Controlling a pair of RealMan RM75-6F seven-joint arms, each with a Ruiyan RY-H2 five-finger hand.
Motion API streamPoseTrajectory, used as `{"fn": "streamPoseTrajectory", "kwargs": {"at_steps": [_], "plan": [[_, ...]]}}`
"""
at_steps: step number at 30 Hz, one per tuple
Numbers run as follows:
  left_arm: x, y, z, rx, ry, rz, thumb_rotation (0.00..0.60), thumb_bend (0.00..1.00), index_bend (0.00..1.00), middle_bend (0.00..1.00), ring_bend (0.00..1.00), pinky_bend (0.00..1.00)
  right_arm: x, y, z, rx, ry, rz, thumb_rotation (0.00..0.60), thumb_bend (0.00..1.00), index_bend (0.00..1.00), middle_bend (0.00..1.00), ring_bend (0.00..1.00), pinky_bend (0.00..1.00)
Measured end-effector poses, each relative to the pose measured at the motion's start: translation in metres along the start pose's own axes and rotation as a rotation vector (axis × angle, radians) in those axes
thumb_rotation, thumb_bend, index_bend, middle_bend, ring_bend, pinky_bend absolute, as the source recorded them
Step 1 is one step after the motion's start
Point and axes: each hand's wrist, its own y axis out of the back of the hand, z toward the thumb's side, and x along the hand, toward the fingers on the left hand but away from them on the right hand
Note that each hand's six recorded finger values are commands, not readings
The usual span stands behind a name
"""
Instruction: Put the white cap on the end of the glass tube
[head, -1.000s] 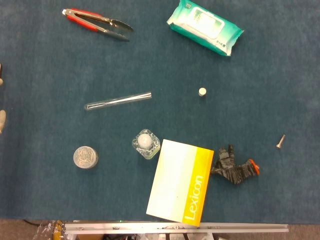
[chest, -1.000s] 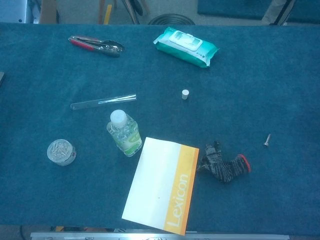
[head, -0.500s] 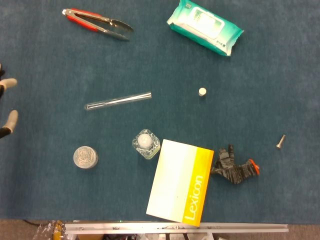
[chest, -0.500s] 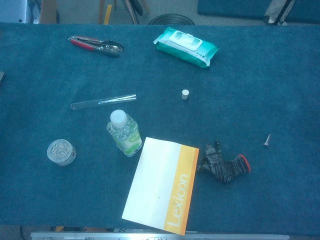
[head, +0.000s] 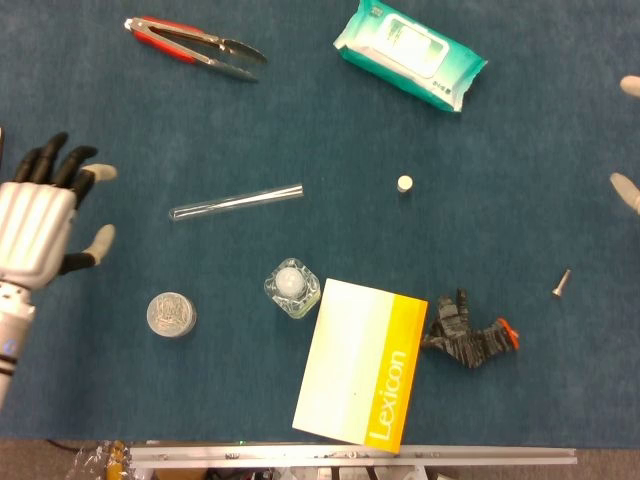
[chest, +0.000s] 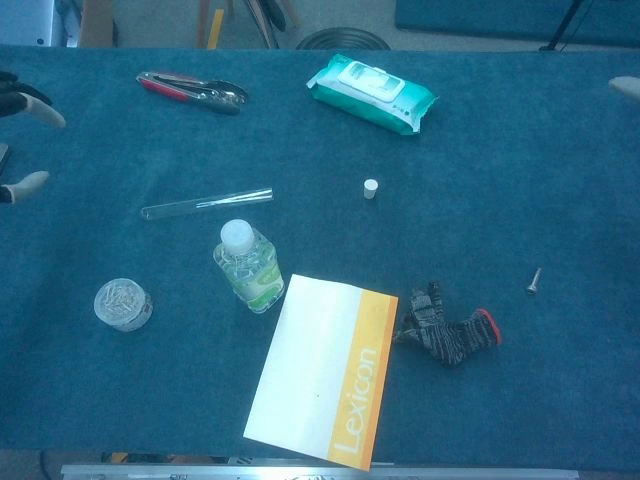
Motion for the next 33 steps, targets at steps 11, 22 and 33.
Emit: {"fn": "streamPoseTrajectory", "kwargs": {"at_steps": [11, 22, 33], "plan": [[0.038, -0.033, 0.033, 0.031, -0.018, -0.115, 0.338, 0.31, 0.28, 0.16, 0.03, 0.12, -0.011, -0.004, -0.004, 0.0, -0.006, 0.01, 0.6, 0.21, 0.19, 0.24, 0.13, 0.32], [0.069, -0.062, 0.073, 0.066, -0.048, -0.164, 0.342, 0.28, 0.24, 0.13, 0.03, 0.12, -0.012, -0.005, -0.014, -0.009, -0.024, 0.016, 0.6, 0.2, 0.19, 0.24, 0.13, 0.32], [0.091, -0.087, 0.089, 0.075, -0.028, -0.189, 0.538, 0.28, 0.28, 0.16, 0.03, 0.12, -0.012, -0.006, -0.024, -0.016, -0.04, 0.025, 0.6, 0.2, 0.19, 0.24, 0.13, 0.32]]}}
